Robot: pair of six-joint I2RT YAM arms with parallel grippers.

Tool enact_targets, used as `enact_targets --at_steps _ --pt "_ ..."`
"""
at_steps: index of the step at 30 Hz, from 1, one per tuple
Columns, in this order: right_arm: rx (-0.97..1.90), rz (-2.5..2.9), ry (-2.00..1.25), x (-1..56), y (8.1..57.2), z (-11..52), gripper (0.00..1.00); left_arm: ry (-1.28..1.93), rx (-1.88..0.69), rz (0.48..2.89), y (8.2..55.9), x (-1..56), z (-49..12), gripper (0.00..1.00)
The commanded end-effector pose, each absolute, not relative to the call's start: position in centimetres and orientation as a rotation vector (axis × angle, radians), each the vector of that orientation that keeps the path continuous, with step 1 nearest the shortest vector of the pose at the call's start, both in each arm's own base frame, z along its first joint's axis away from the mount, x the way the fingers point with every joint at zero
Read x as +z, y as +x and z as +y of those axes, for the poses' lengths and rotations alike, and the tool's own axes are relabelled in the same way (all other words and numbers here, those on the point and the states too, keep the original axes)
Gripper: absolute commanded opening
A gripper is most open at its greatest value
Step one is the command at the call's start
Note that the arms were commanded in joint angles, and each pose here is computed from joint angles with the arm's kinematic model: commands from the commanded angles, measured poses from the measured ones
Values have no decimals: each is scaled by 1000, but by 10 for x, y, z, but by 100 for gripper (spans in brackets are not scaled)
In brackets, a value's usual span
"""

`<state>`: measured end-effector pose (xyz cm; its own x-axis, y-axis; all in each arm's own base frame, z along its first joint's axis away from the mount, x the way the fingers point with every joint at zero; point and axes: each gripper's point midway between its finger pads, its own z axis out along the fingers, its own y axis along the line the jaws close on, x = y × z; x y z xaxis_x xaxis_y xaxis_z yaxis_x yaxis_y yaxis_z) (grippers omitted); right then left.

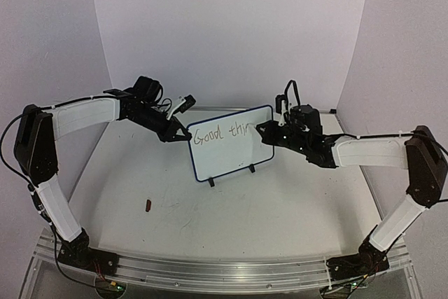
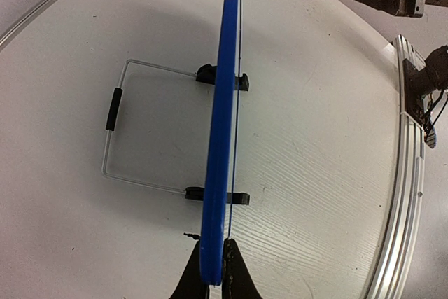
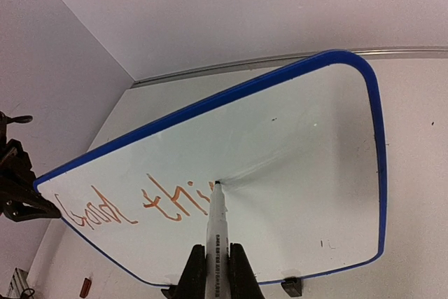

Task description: Write a sentence on the whiteboard

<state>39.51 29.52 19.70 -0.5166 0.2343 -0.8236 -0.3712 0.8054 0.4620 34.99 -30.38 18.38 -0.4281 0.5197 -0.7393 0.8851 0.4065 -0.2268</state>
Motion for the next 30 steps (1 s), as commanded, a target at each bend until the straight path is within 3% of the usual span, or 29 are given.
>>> enact_targets --at_steps 1,30 --pt "752 1876 -76 233 402 293 0 1239 -688 2228 351 141 -289 0" --pt "718 2009 -38 173 394 285 0 1240 -689 2229 351 141 -289 0"
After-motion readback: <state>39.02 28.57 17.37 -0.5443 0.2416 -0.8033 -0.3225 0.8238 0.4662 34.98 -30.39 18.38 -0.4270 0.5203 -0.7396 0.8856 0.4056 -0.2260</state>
